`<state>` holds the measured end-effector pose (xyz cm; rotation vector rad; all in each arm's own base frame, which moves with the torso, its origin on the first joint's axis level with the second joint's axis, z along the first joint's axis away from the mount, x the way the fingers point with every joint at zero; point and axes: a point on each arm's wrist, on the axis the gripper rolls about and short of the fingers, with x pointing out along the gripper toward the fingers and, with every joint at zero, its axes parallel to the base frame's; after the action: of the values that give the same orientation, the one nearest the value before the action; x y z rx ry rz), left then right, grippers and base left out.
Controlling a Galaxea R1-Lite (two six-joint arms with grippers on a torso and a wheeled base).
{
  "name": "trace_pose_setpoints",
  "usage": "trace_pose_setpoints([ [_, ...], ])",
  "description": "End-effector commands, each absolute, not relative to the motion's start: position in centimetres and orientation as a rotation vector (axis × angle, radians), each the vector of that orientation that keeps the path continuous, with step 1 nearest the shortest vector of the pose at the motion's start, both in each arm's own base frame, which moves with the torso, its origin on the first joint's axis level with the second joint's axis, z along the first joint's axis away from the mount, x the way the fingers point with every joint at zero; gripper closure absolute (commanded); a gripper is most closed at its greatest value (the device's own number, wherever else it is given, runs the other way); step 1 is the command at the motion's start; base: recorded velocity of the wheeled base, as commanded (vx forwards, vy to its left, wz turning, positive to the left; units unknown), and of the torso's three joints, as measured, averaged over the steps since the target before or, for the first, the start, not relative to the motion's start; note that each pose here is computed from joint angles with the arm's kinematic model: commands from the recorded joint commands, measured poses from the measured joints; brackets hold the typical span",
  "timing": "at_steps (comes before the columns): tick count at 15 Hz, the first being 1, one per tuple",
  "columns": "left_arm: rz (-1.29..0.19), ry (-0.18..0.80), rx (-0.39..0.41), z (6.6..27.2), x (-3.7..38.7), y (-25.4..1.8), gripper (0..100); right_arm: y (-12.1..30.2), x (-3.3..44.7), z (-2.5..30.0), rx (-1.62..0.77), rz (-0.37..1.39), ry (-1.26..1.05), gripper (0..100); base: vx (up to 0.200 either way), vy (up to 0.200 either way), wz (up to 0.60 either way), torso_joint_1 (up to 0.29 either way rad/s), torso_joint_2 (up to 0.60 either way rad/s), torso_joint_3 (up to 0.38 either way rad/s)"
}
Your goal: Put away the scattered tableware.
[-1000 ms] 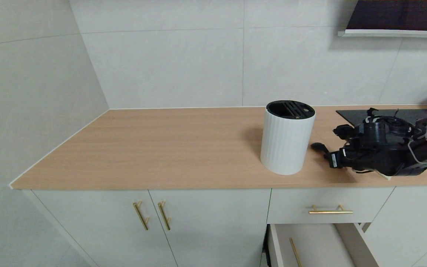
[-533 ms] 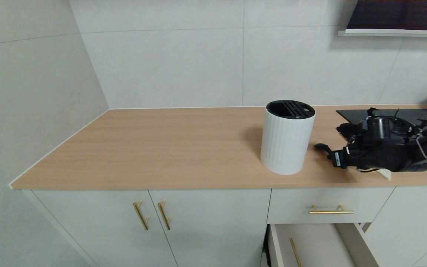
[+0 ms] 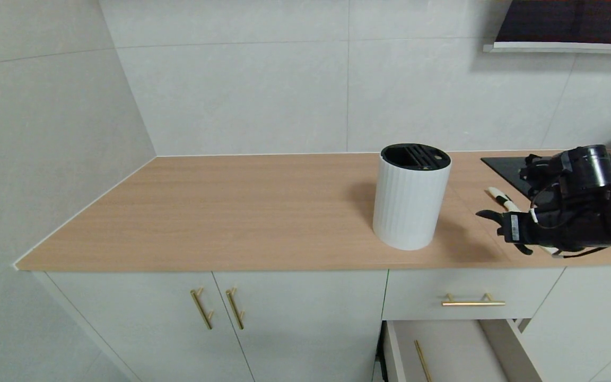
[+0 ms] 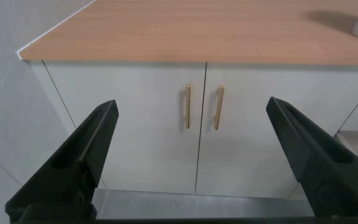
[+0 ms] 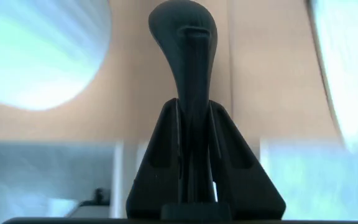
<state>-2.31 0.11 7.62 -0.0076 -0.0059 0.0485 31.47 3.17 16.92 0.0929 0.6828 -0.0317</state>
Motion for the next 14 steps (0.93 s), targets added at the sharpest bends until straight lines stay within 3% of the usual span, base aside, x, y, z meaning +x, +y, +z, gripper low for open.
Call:
trace_pose_setpoints([
  [1,0.049,-0.005,-0.008,7.6,-2.3,0.1,0,5.0,25.2,18.7,0.11,-0.005,0.704,100,0.0,0.0,0.0,0.0,0.0,0.0],
  [6,0.049,-0.005,-0.008,7.6,-2.3,0.1,0,5.9,19.0,18.6,0.113,0.039,0.861,100,0.0,0.0,0.0,0.0,0.0,0.0],
  [14,0.049,-0.005,-0.008,7.6,-2.3,0.1,0,6.3,20.0,15.6,0.05,-0.022,0.98,100,0.0,0.0,0.0,0.0,0.0,0.0],
])
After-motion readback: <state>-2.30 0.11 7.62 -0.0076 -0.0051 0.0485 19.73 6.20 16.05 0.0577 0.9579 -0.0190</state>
